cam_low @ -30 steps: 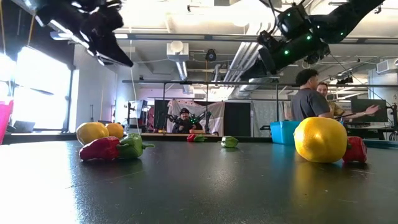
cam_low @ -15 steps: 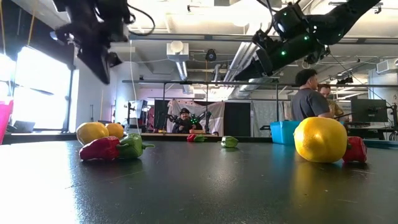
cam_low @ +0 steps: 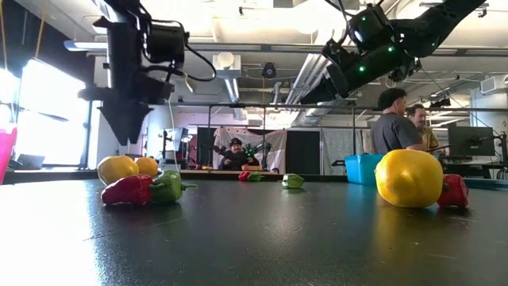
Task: Sort produce into baskets
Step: Put the red chili pepper into the red bin, then put the green chili pepper into the yellow bin
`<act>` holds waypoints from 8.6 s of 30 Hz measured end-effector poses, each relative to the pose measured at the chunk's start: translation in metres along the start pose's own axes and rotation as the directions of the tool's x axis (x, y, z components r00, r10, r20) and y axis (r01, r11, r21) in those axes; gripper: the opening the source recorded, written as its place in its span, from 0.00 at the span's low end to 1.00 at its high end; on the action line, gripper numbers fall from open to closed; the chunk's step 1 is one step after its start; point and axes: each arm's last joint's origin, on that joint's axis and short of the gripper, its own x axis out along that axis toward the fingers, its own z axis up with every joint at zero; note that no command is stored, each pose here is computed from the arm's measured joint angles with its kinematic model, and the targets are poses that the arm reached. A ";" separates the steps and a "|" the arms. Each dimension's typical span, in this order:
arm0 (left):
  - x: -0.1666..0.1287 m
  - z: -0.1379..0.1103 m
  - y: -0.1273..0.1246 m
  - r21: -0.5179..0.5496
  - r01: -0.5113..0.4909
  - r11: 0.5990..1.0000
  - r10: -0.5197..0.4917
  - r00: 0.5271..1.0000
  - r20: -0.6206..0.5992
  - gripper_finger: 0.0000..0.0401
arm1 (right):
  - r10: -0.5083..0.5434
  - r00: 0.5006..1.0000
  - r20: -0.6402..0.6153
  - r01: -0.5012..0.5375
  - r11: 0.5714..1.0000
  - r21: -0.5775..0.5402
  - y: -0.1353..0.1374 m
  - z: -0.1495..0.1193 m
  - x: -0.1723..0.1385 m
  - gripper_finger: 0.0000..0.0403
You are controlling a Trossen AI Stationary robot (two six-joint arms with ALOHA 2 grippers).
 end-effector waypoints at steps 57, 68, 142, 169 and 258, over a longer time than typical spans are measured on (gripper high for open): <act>0.058 -0.025 0.013 0.045 0.019 0.999 -0.021 0.999 0.038 0.38 | 0.008 1.000 -0.028 -0.009 0.999 -0.030 0.001 -0.003 0.000 0.00; 0.058 -0.025 0.013 0.043 0.016 0.999 -0.018 0.999 0.041 0.22 | 0.008 1.000 -0.028 -0.009 0.999 -0.030 0.001 -0.003 0.000 0.00; -0.051 0.029 -0.231 0.180 0.166 0.970 -0.193 0.971 0.141 0.01 | 0.049 0.996 -0.078 -0.047 0.999 0.023 0.083 0.006 0.007 0.00; -0.026 0.027 -0.257 0.096 0.166 0.981 -0.174 0.981 0.081 0.01 | 0.049 0.996 -0.078 -0.047 0.999 0.027 0.083 0.006 0.006 0.00; 0.016 -0.036 -0.087 -0.350 0.081 0.933 0.346 0.063 0.936 0.00 | 0.073 0.988 -0.134 -0.046 0.980 0.194 0.084 0.000 0.006 0.00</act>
